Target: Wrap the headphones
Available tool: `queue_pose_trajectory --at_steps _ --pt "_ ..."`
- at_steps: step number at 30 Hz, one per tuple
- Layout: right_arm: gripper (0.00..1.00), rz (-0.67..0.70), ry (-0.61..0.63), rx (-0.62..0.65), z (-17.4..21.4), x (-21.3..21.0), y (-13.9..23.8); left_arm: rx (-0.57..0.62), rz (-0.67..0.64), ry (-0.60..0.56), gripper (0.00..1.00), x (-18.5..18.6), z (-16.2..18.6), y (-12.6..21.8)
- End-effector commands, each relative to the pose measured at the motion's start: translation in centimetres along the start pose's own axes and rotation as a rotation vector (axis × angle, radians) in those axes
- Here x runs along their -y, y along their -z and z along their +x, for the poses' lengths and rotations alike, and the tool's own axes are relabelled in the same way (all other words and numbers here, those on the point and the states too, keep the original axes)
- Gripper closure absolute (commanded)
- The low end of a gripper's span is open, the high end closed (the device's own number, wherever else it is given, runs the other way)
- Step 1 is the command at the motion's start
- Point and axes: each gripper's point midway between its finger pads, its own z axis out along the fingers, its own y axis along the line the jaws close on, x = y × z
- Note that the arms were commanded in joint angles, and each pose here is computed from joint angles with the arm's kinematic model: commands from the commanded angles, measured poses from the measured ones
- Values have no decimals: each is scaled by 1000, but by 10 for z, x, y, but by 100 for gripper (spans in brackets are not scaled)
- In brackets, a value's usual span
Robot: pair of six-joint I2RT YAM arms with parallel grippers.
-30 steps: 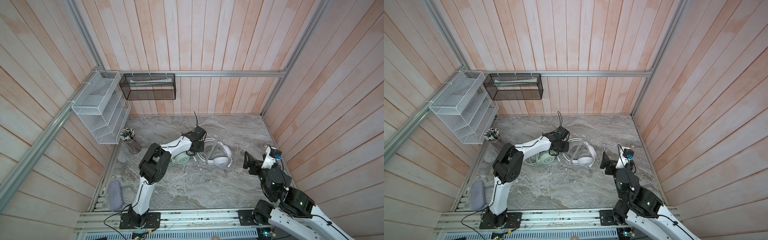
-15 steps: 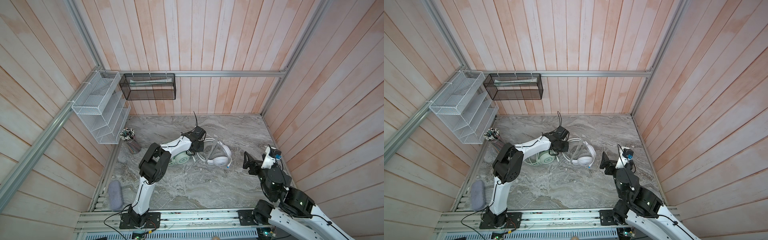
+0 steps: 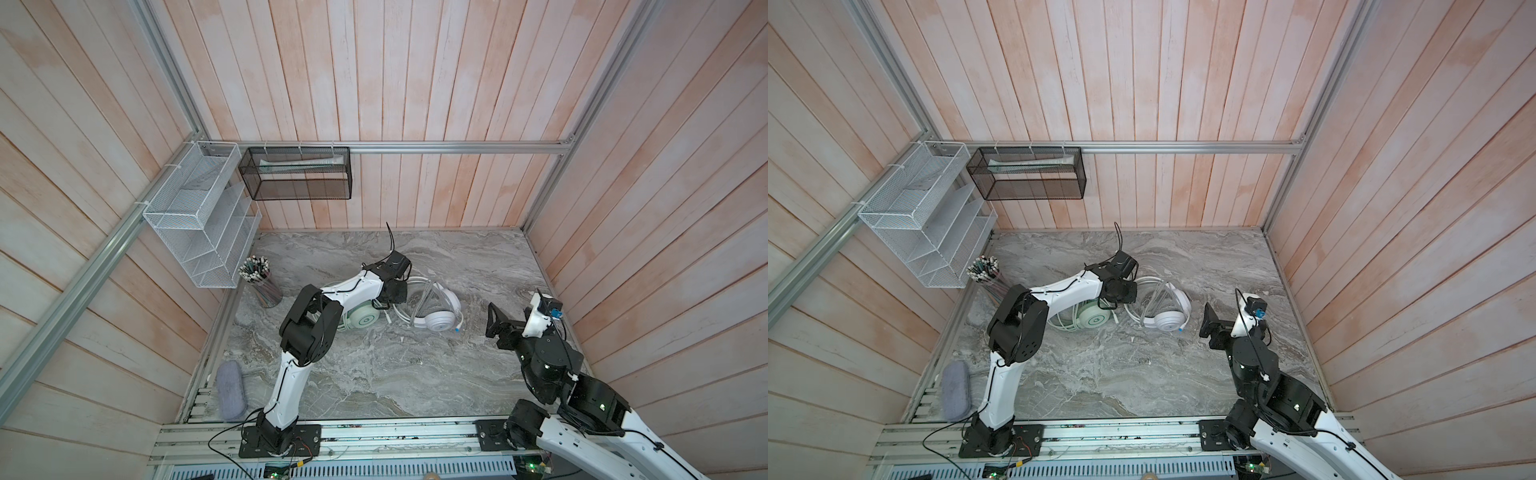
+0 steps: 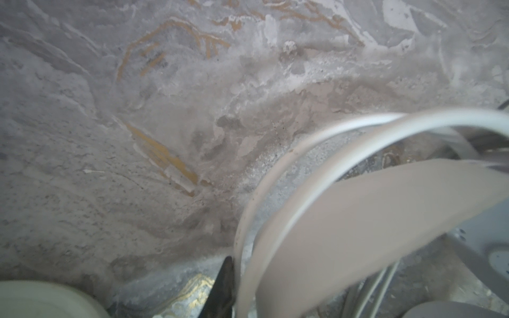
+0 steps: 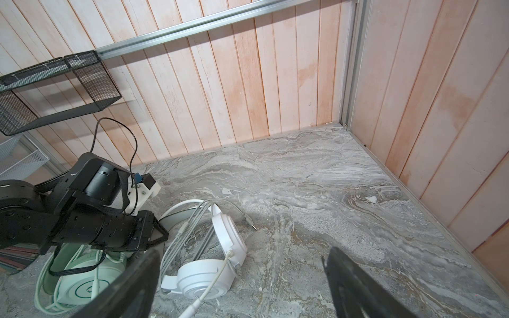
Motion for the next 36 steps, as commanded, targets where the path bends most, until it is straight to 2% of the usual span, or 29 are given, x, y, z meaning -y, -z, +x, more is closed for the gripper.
queue_pose_trajectory --at_steps 1,8,19,36 --pt "5 3 12 0 1 0 -1 40 30 13 77 7 -17 8" --pt "5 3 11 1 1 0 -1 50 34 15 74 9 -20 14" --pt "4 7 7 4 0 1 -1 77 47 24 64 12 -27 27" --pt "4 6 1 8 -1 2 0 118 59 31 57 17 -39 48"
